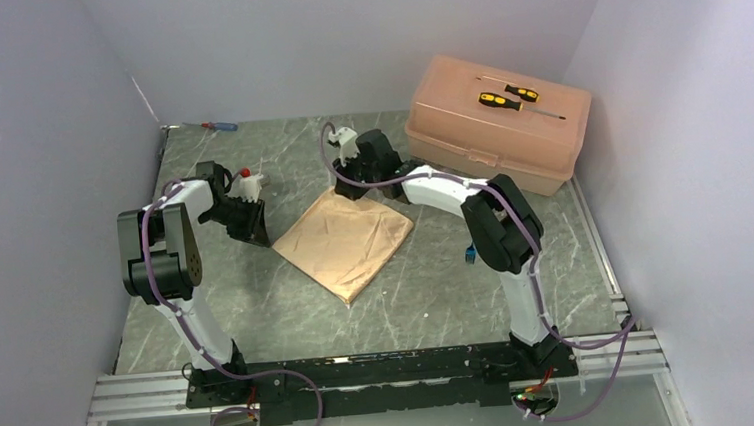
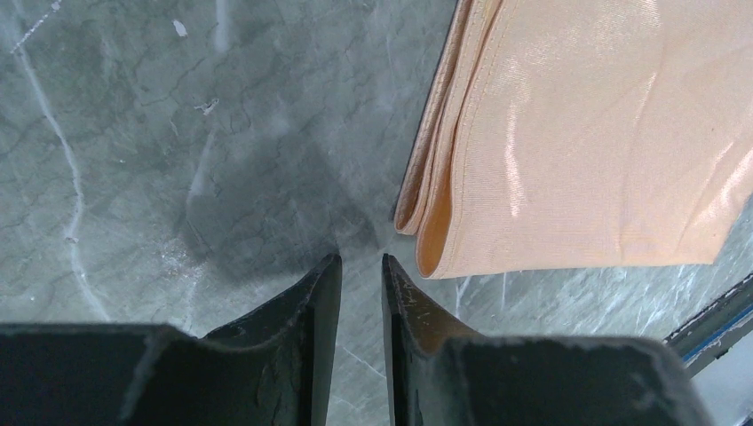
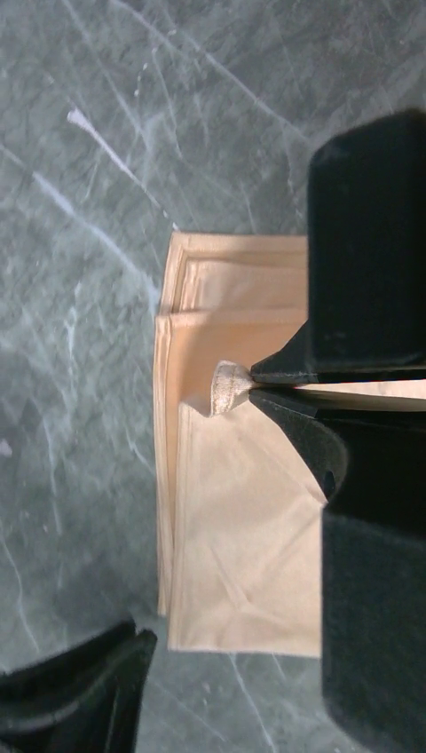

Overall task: Fold the napkin into a case and place the utensils inside
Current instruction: Pick up the top corner of the square-folded napkin from the center of the board, then fold the top corner of the square-folded napkin at the center of the board.

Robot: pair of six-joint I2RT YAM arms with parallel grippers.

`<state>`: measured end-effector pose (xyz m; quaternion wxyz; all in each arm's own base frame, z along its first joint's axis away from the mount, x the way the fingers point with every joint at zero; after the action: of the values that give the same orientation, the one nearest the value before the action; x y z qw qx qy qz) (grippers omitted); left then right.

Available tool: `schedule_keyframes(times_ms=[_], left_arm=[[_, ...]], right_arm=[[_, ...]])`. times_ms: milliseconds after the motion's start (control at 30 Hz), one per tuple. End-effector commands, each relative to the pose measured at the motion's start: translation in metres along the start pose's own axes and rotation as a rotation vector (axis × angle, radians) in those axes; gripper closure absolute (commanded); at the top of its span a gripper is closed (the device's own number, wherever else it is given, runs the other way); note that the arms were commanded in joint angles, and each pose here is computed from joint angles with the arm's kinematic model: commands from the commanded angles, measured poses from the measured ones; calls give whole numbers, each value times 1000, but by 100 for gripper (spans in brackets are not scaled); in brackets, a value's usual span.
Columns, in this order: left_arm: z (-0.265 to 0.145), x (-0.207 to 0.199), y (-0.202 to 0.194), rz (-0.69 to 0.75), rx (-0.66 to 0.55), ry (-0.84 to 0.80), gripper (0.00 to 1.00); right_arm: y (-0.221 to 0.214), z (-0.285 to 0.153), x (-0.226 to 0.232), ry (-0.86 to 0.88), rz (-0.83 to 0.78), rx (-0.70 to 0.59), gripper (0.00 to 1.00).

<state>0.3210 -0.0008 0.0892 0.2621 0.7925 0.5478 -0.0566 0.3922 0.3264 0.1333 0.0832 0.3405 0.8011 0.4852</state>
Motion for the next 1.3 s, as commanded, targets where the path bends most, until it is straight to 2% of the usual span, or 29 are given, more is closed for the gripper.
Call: schedule_keyframes(times_ms=[0, 400, 667, 767, 1133, 1267], left_arm=[[-12, -3, 5, 41, -30, 19, 71], [-17, -6, 6, 52, -38, 19, 71], [-24, -9, 9, 58, -47, 26, 71], [-28, -11, 10, 61, -52, 30, 70], [-36, -14, 13, 69, -68, 42, 70], [-43, -16, 16, 74, -77, 50, 70]], right_arm=[[14, -16, 15, 4, -59, -52, 89], [-43, -63, 72, 37, -55, 30, 90], [-79, -78, 105, 92, -39, 115, 88], [-92, -81, 113, 91, -41, 143, 82], [-109, -103, 133, 101, -71, 148, 82], [-119, -103, 139, 121, -77, 179, 75]])
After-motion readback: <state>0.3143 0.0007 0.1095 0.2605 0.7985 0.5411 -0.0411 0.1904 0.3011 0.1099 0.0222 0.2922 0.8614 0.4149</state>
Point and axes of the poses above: each gripper's point midway between its finger pads, its own z axis out along the fingers, its own x axis along the line the jaws close on, y = z × x, the point moved 8 cm from there along -z, back along the fingers
